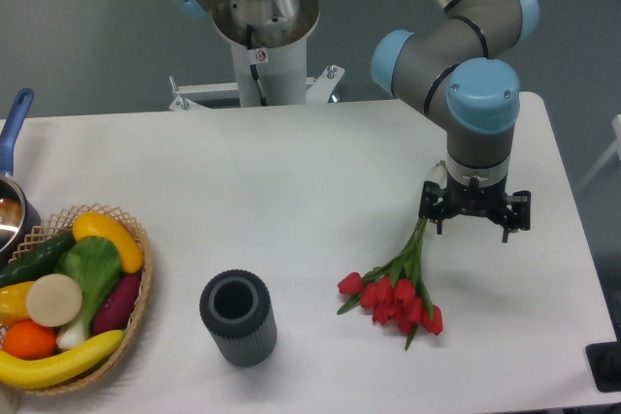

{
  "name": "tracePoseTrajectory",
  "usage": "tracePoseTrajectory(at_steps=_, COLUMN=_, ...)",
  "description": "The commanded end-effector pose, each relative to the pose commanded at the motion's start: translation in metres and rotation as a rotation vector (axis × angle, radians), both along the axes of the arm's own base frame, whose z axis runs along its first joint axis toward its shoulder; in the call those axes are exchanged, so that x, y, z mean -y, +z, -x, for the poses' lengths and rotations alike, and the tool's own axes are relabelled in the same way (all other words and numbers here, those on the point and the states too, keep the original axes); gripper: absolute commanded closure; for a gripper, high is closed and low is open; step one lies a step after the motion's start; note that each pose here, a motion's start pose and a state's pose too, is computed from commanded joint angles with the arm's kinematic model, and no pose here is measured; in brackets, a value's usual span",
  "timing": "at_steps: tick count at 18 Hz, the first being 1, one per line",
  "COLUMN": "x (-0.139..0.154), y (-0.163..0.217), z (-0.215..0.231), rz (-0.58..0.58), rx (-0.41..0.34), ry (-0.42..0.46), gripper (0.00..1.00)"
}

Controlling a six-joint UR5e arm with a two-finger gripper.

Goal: Pick up the flowers from the table
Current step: 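Lower the open gripper onto the green tulip stems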

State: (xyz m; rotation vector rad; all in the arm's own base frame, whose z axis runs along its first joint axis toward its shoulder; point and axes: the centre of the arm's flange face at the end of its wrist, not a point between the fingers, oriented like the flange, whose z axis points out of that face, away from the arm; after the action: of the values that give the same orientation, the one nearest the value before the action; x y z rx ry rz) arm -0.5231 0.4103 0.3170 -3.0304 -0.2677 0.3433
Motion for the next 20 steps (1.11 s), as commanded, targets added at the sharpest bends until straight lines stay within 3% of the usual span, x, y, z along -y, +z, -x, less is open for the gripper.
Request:
tracePoseTrajectory(at_steps=5, x=-0.002, y=0.001, z=-0.003, rz=-0.003, rx=-0.002, ry=-0.005, gripper=0.00)
tracePoseTrajectory(at_steps=15, x=0.007, y=-0.032, z=-0.014, rz=0.003, rx=0.003, ry=0.000, gripper=0.00)
tracePoseTrajectory(at_steps=20, x=0.007, y=-0.063, z=-0.020, rz=0.033, rx=0.057, ry=-0.004, gripper=0.00)
